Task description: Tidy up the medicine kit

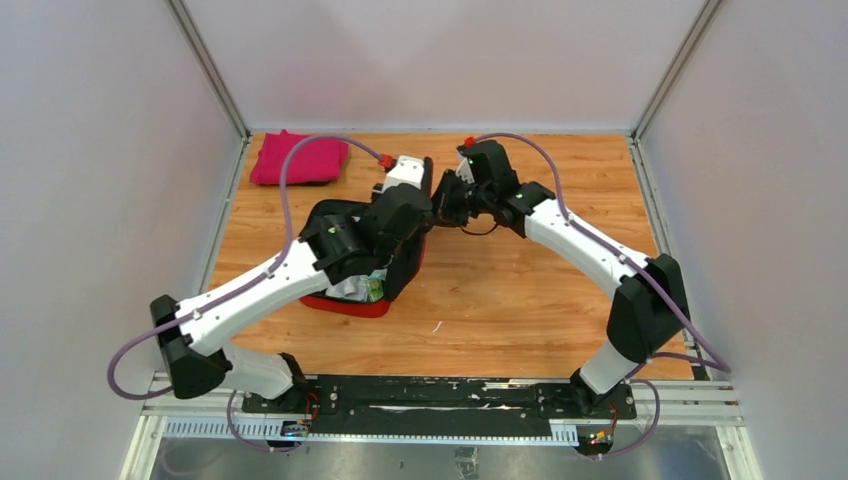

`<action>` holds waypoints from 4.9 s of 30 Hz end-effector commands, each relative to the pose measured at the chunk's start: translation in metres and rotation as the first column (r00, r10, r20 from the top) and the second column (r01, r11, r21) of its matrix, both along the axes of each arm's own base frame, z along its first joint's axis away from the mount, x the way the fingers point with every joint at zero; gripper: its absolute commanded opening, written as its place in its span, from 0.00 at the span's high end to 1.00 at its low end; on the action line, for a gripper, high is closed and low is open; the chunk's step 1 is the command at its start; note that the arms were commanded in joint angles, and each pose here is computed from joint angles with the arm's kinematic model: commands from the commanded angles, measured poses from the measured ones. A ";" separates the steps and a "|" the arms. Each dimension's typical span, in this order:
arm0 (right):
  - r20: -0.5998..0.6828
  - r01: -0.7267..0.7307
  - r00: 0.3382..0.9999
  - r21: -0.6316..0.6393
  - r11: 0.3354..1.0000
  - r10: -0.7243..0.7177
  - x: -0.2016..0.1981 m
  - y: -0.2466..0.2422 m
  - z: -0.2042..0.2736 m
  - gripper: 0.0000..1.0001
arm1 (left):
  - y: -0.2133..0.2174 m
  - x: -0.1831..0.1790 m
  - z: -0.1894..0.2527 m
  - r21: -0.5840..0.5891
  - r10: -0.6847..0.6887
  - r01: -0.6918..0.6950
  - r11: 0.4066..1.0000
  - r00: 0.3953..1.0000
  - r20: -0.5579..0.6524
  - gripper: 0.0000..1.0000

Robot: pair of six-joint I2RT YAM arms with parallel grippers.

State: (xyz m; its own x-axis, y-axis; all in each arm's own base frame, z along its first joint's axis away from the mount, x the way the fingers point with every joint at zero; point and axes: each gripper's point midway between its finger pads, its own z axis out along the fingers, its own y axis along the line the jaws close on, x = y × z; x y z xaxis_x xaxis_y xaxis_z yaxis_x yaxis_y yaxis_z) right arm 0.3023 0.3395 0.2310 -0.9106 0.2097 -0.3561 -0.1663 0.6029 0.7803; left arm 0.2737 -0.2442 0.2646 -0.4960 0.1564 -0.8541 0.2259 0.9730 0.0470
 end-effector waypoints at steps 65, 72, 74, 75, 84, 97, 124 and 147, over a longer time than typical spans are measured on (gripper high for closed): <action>0.193 0.094 0.981 -0.386 0.918 -0.020 -0.081 -0.135 -0.066 0.34 | 0.179 0.006 -0.165 -0.627 0.162 -0.432 0.648 0.883 -0.441 0.01; 0.388 0.123 0.919 -0.444 0.887 0.067 -0.057 -0.142 -0.040 0.36 | 0.167 0.005 -0.161 -0.625 0.113 -0.374 0.685 0.902 -0.416 0.01; 0.433 0.116 0.894 -0.470 0.875 0.114 -0.052 -0.144 -0.035 0.38 | 0.161 0.011 -0.159 -0.620 0.074 -0.341 0.707 0.907 -0.414 0.01; 0.446 0.106 0.884 -0.483 0.869 0.140 -0.051 -0.145 -0.031 0.38 | 0.159 0.014 -0.158 -0.614 0.061 -0.329 0.717 0.907 -0.416 0.01; 0.354 -0.194 0.853 -0.466 0.864 0.383 -0.075 -0.113 -0.056 0.38 | 0.117 0.039 -0.151 -0.582 -0.092 -0.171 0.795 0.914 -0.394 0.09; 0.323 -0.406 0.816 -0.270 0.873 0.479 -0.088 -0.079 -0.082 0.37 | 0.087 0.045 -0.143 -0.493 -0.151 -0.077 0.867 0.902 -0.405 0.12; 0.270 -0.513 0.836 0.072 0.855 0.478 -0.069 -0.076 -0.137 0.43 | 0.086 0.046 -0.145 -0.467 -0.182 -0.044 0.883 0.885 -0.428 0.11; 0.241 -0.546 0.824 0.098 0.832 0.512 -0.095 -0.082 -0.136 0.49 | 0.085 0.046 -0.147 -0.470 -0.187 -0.044 0.882 0.882 -0.433 0.12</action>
State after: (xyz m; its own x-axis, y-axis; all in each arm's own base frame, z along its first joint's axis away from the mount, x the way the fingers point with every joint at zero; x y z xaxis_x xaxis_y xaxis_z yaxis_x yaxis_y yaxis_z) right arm 0.2164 0.2615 0.0943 -0.8176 -0.2015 -0.5395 -0.5757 0.2672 0.7728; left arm 0.3167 -0.1550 0.1091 -0.8490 -0.1535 -0.5056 0.1524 0.8450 -0.5125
